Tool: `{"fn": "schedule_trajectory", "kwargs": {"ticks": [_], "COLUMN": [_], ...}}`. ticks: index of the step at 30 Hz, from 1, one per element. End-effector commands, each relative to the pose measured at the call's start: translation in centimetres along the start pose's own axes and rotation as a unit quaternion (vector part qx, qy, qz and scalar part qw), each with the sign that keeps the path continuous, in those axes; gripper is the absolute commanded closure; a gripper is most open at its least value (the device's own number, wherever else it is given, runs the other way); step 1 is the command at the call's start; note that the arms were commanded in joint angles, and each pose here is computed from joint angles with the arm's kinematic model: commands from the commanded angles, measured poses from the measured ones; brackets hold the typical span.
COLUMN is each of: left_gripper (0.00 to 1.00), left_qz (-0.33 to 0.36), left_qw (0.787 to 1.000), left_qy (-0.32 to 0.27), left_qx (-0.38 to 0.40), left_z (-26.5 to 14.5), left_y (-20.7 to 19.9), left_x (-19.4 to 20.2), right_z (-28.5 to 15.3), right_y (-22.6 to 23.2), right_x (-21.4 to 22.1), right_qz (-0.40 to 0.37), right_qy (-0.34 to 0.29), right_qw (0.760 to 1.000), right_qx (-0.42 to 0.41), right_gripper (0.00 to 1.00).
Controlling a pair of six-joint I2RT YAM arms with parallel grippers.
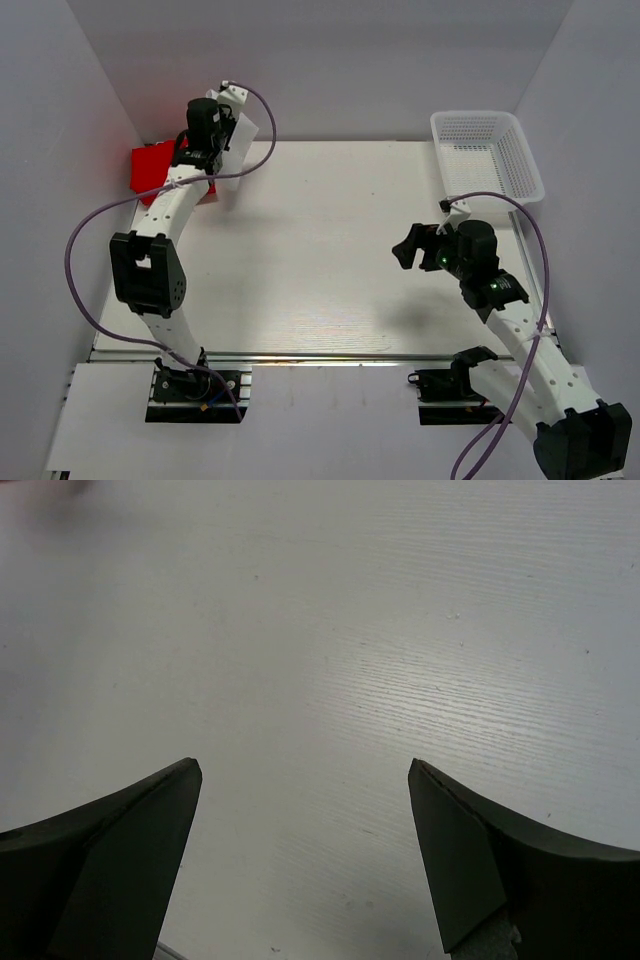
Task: Fold and stack the t-shirts
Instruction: Put the neatly folded tshirt into the corner of the board with the left arm
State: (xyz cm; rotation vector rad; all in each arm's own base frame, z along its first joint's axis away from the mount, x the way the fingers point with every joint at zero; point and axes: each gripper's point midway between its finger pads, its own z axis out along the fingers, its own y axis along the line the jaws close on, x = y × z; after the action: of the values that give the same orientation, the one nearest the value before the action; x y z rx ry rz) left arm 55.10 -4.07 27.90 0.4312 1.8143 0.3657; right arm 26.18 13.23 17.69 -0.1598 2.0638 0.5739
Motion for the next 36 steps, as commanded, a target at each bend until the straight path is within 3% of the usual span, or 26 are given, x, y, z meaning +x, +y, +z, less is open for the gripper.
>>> {"fn": "schedule_trajectory", "kwargs": {"ticks": [1,12,20,27,32,33,34,36], "left_gripper": [1.00,1.00,1.00,1.00,1.00,0.94,0.77,0.69], "left_qz": [0.014,-0.051,-0.113,-0.119,-0.120,-0.132,-0.132,-0.132], "left_qw": [0.999,0.997,0.986,0.980,0.974,0.970,0.969,0.969], "left_qy": [-0.027,0.012,0.058,0.068,0.099,0.102,0.109,0.109], "left_qx": [-0.012,-0.051,-0.107,-0.147,-0.164,-0.176,-0.179,-0.179], "left_z": [0.9,6.1,7.8,8.6,9.3,9.0,9.2,9.5], "left_y": [3.3,8.3,12.7,15.3,16.0,16.7,16.5,16.5], "left_x": [-2.6,0.8,6.0,8.6,11.4,11.8,12.4,12.5], "right_z": [-0.2,0.7,2.6,3.5,3.1,3.1,3.0,3.0], "right_y": [0.9,0.8,1.0,1.7,0.9,0.8,0.8,0.9], "right_x": [-4.0,-5.1,-5.1,-5.2,-6.3,-6.3,-6.6,-6.7], "right_qz": [-0.014,-0.013,-0.010,-0.006,-0.020,-0.020,-0.021,-0.024], "right_qy": [-0.053,-0.056,-0.043,-0.028,-0.042,-0.041,-0.043,-0.043], "right_qw": [0.998,0.998,0.999,0.999,0.999,0.999,0.999,0.999], "right_qx": [-0.008,-0.004,-0.015,-0.037,-0.009,-0.007,-0.005,-0.006], "right_gripper": [0.10,0.10,0.10,0.10,0.10,0.10,0.10,0.10]}}
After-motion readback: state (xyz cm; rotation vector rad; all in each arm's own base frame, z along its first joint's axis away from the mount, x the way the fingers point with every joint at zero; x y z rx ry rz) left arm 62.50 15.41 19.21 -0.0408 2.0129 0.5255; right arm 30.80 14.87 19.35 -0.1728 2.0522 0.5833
